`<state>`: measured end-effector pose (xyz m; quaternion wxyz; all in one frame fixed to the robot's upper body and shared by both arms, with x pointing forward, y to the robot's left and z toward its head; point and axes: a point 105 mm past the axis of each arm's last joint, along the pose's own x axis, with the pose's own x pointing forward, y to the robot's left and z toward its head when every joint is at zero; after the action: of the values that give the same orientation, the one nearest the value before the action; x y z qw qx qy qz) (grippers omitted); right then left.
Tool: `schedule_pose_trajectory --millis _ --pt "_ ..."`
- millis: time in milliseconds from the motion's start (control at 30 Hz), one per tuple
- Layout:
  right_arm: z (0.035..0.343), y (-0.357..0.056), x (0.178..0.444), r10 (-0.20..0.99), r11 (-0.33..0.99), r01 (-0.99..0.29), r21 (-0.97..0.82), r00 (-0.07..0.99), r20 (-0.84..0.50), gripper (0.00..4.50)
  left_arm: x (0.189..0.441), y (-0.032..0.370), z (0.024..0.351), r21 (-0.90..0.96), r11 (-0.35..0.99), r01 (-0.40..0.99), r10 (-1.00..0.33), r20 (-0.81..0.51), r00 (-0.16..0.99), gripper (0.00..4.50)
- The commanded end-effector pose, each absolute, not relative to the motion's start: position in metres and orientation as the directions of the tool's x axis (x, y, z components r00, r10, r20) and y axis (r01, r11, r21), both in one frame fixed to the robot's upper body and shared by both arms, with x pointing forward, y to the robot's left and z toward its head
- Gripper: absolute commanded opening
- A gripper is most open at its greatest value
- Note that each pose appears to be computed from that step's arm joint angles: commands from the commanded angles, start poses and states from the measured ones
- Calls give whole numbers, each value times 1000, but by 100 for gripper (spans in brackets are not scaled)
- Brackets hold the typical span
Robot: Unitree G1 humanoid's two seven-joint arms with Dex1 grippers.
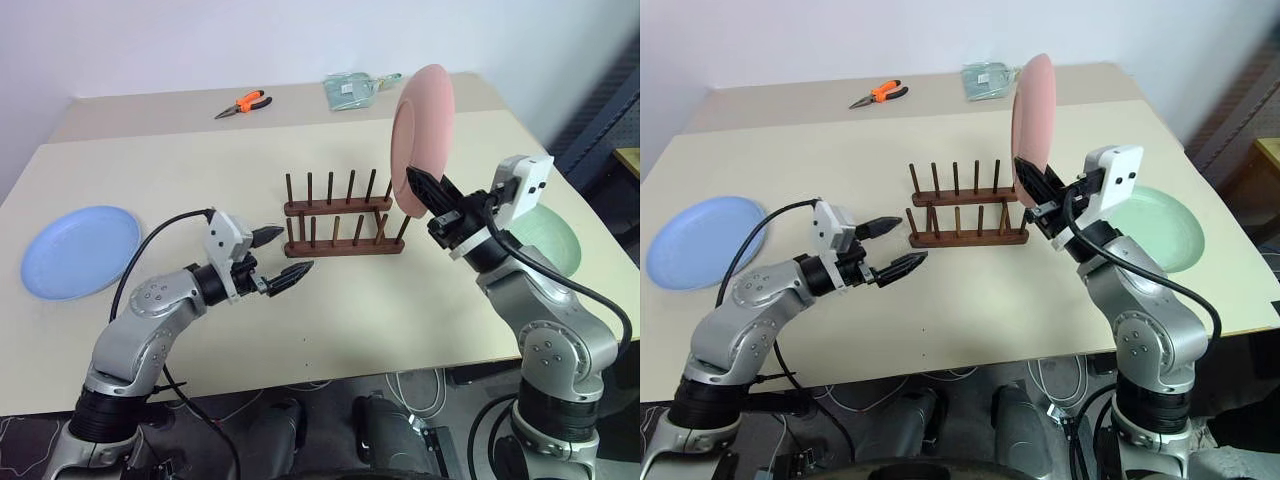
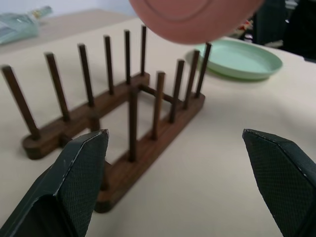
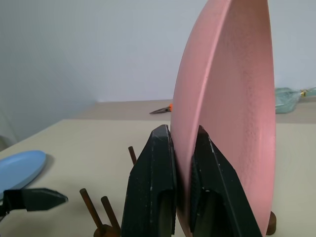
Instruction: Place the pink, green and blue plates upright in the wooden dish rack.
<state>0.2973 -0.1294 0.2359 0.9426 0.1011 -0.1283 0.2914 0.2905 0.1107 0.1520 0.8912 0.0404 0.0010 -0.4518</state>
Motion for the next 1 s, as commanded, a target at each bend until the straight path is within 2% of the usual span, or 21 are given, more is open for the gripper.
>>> schedule_pose_trajectory --millis 33,467,567,667,767,867,1000 --pt "252 -121 285 572 769 -635 79 737 361 0 286 106 158 105 567 817 -819 -28 572 446" --pt "218 -127 299 532 797 -577 178 810 245 0 283 102 153 106 549 829 -831 -36 555 446" --pt "209 -130 305 532 803 -567 182 820 210 115 283 102 152 110 550 828 -830 -42 556 450" --pt "210 -136 310 517 824 -549 139 830 210 268 283 103 150 115 553 825 -827 -49 560 450" --pt "219 -145 312 508 851 -524 16 831 229 430 282 104 148 114 555 824 -825 -55 563 450" --pt "220 -158 301 565 825 -550 -129 802 193 442 281 105 146 109 556 824 -824 -59 564 450" --pt "203 -190 289 583 797 -558 -230 811 50 442 281 104 143 101 552 827 -826 -66 560 450"
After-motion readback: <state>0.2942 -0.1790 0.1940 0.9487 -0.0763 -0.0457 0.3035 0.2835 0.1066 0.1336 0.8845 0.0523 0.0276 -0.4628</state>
